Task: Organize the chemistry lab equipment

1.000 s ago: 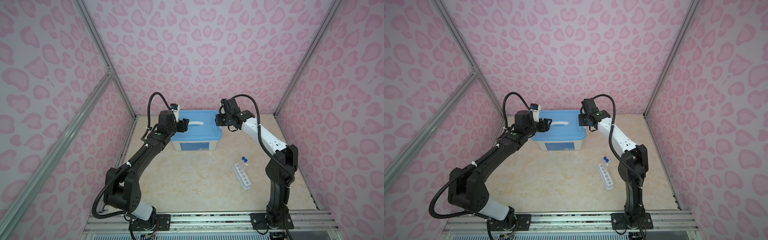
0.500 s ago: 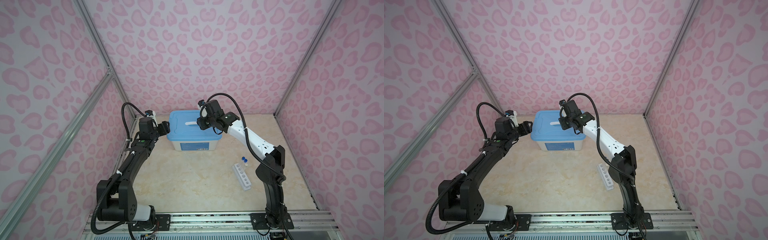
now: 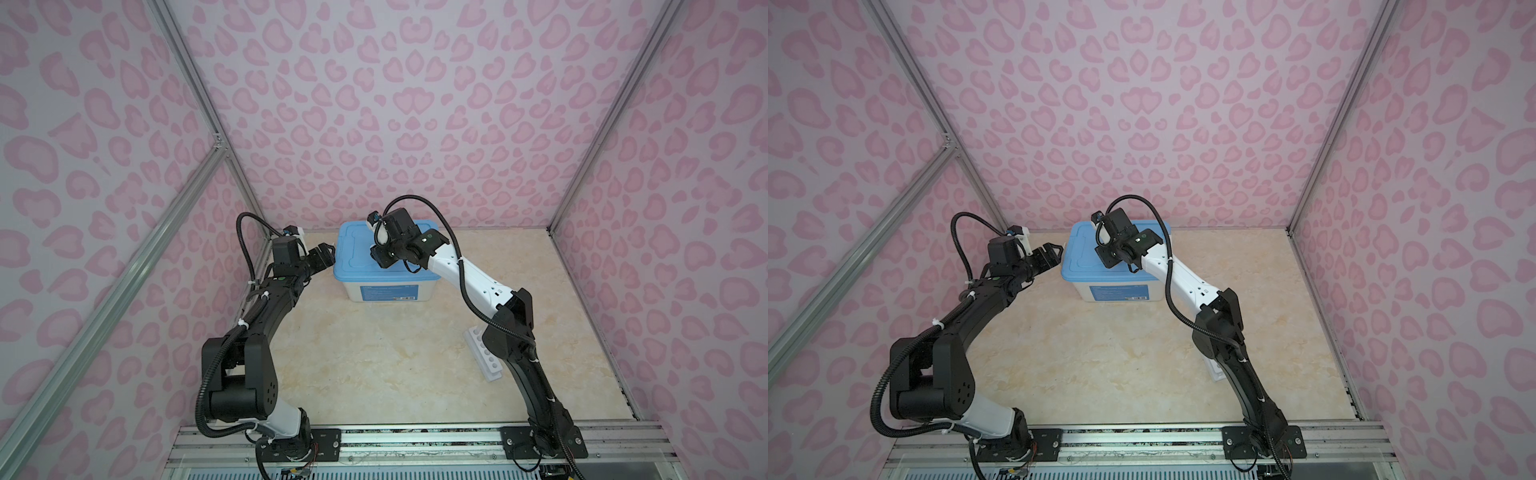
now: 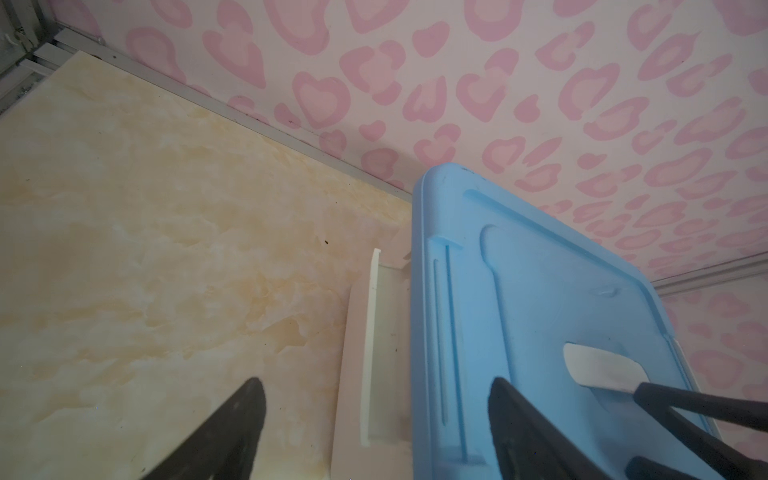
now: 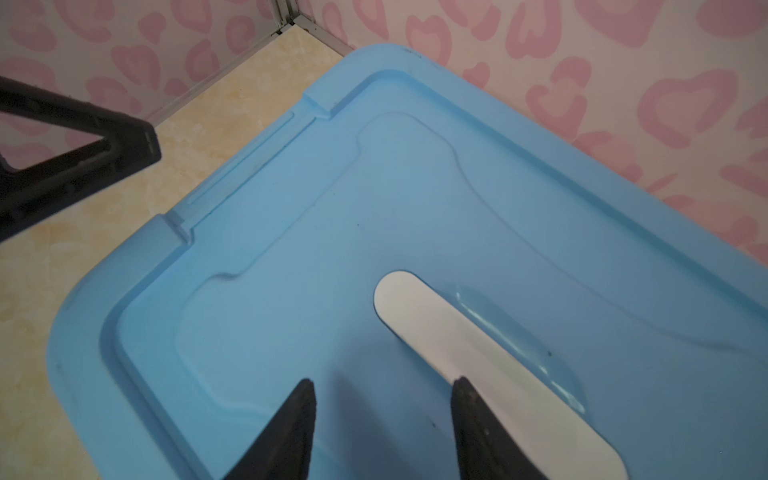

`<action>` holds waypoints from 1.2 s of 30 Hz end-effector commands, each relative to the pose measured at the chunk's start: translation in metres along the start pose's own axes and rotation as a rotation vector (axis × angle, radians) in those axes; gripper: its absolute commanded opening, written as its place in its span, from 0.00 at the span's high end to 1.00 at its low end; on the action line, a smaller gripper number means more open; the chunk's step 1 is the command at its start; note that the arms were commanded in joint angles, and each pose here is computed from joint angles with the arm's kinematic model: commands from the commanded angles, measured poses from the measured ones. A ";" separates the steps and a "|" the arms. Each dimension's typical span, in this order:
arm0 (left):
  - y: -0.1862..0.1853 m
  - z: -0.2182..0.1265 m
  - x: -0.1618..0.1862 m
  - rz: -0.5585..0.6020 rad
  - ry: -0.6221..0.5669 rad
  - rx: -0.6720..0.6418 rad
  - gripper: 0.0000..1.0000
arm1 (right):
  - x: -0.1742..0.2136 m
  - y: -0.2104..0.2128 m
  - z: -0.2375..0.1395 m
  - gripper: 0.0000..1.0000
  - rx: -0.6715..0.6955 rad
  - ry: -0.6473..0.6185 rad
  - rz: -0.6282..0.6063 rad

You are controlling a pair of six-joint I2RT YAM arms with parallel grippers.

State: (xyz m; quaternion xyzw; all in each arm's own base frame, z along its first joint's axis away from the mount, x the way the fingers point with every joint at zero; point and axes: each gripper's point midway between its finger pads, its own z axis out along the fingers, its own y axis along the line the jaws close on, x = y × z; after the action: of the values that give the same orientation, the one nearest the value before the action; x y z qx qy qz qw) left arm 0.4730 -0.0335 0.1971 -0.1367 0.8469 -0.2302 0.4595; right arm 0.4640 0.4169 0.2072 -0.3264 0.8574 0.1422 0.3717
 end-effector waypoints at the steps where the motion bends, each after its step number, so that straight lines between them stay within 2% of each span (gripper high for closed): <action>1: -0.010 0.009 -0.003 0.022 0.004 0.073 0.13 | 0.012 0.003 0.010 0.46 -0.008 0.038 -0.024; 16: -0.020 0.033 0.014 0.018 0.106 0.187 0.12 | 0.030 0.005 0.028 0.45 -0.021 0.084 -0.026; 28: -0.022 0.038 0.023 0.004 0.143 0.217 0.25 | 0.038 0.005 0.029 0.45 -0.021 0.098 -0.004; 36: -0.026 0.031 0.023 0.017 0.141 0.226 0.42 | 0.041 0.005 0.032 0.45 -0.022 0.099 0.009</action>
State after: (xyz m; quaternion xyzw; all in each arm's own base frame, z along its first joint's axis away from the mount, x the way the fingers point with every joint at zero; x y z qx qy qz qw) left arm 0.4918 -0.0705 0.1755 -0.0721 0.8470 -0.3269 0.4130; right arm 0.4679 0.4323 0.1929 -0.3274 0.8486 0.1669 0.3807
